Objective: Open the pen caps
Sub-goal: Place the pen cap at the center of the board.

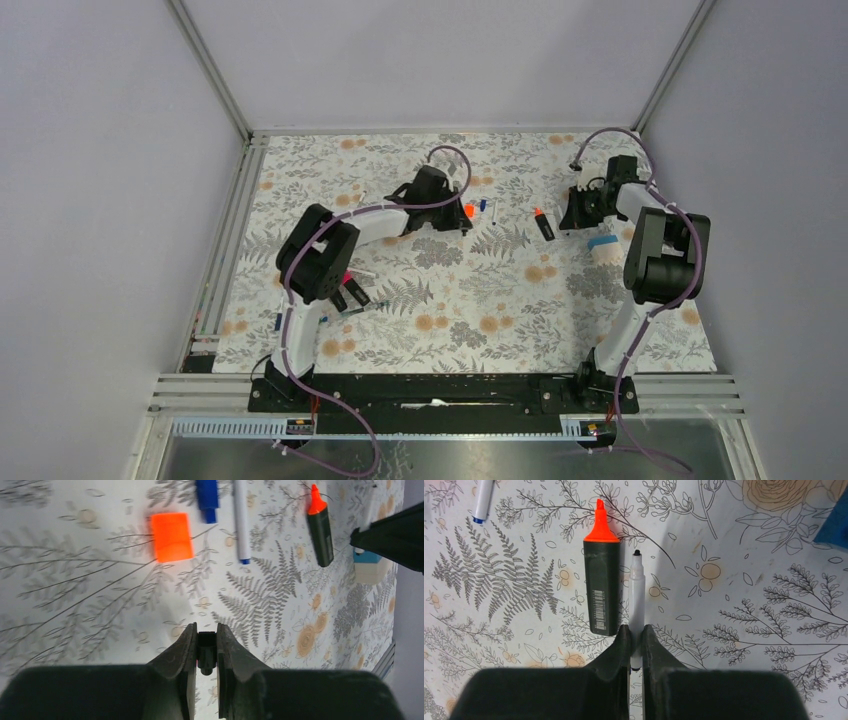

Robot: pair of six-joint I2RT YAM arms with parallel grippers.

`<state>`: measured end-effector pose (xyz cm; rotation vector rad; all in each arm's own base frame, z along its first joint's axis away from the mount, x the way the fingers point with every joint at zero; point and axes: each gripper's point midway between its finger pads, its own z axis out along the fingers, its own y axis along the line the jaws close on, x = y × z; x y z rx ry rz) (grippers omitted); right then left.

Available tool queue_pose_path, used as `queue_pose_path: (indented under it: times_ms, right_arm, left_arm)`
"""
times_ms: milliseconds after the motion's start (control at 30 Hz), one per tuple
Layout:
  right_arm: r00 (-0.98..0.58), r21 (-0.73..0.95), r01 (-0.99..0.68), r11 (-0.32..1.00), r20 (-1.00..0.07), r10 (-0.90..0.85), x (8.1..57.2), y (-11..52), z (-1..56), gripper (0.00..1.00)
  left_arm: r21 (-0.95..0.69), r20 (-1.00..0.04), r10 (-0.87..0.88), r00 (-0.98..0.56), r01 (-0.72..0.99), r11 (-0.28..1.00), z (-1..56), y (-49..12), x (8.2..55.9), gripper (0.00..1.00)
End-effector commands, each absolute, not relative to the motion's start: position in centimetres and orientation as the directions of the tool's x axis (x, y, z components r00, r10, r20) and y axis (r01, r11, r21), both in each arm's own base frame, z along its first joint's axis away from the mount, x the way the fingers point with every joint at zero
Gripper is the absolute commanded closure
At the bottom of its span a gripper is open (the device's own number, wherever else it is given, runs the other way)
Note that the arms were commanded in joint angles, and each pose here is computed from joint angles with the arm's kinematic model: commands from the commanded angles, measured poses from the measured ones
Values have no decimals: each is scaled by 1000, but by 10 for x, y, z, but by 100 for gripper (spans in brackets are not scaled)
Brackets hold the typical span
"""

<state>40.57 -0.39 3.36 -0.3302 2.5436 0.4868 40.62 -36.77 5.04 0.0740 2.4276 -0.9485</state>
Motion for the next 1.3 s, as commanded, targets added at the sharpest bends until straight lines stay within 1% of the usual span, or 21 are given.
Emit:
queue_pose_path:
  times_ms: [0,167,367,533,633,767,933,1133,1267]
  right_arm:
    - [-845,272,-338,901,-508,-164,408,-8,33,92]
    - [-850,288,-341,895,-500,-163,409,-7,31,89]
    - [-856,305,-341,889,-492,-160,407,-4,28,84]
    - [-856,316,-341,886,-494,-153,408,-3,29,82]
    - [-858,328,-339,882,-493,-146,408,-2,28,78]
    - [-858,337,-340,878,-493,-143,407,0,27,77]
    - [-857,349,-344,872,-496,-140,407,2,28,74]
    - [-857,355,-343,869,-496,-136,407,3,29,67]
    - [-851,356,-346,868,-509,-131,407,4,36,65]
  left_arm:
    - [-595,-561,-97,-822,318,738,68,-393,416,96]
    - [-580,-566,-45,-823,359,731,67,-421,408,95]
    - [-550,-609,-28,-793,396,735,73,-444,420,94]
    - [-476,-665,-18,-746,406,780,84,-440,439,94]
    - [-424,-690,4,-724,409,808,85,-434,448,93]
    - [-370,-695,41,-718,405,836,78,-429,455,92]
    - [-346,-689,69,-722,411,843,67,-429,459,91]
    - [-326,-685,87,-724,410,852,57,-430,463,89]
    - [-311,-683,97,-724,408,858,52,-430,466,83]
